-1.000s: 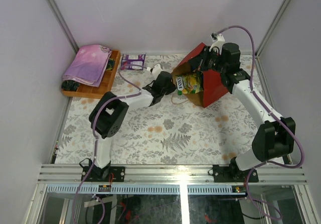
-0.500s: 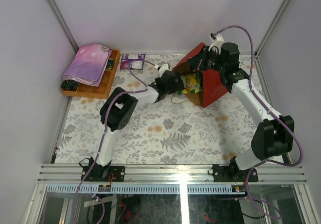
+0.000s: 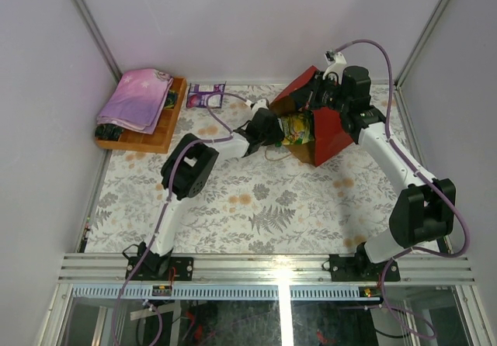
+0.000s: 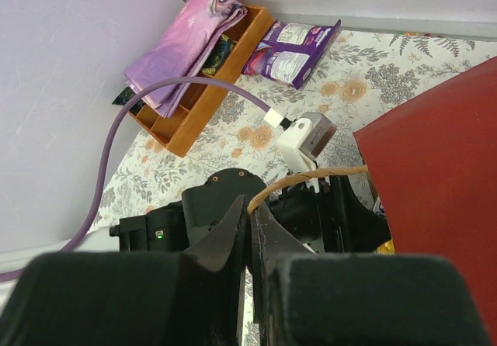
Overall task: Take the snacks out of the paper bag
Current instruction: Take out the snack from the paper bag.
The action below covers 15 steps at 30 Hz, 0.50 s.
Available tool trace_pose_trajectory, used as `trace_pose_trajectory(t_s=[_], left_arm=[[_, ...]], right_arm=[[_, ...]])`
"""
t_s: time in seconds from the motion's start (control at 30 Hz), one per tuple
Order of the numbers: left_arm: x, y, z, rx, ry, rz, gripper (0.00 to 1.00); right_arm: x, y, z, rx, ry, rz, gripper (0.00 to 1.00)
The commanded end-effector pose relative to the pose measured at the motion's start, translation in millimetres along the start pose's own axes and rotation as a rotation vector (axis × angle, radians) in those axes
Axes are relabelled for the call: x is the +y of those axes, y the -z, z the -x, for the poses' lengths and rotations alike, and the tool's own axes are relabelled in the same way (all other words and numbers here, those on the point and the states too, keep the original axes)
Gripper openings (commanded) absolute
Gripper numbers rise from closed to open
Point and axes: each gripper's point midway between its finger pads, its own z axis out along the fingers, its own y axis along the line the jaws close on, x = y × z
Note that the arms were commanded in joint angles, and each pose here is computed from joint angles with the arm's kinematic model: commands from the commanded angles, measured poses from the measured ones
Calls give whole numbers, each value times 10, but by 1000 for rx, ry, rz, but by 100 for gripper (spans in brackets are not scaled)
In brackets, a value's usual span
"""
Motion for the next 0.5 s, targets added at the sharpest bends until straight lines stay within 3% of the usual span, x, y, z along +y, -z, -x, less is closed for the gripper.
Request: trace_pose_trajectory(t_s=[0.0,0.2,0.47], left_arm=[[111,84,-105,50,14,22,37],[100,305,108,28,60,12,0],[236,951,459,-73,52,-19,0]], right_arm=[[255,39,207,-61,63,79,0],[263,50,217,-61,68,79,0],[280,69,238,-68,75,79,0]])
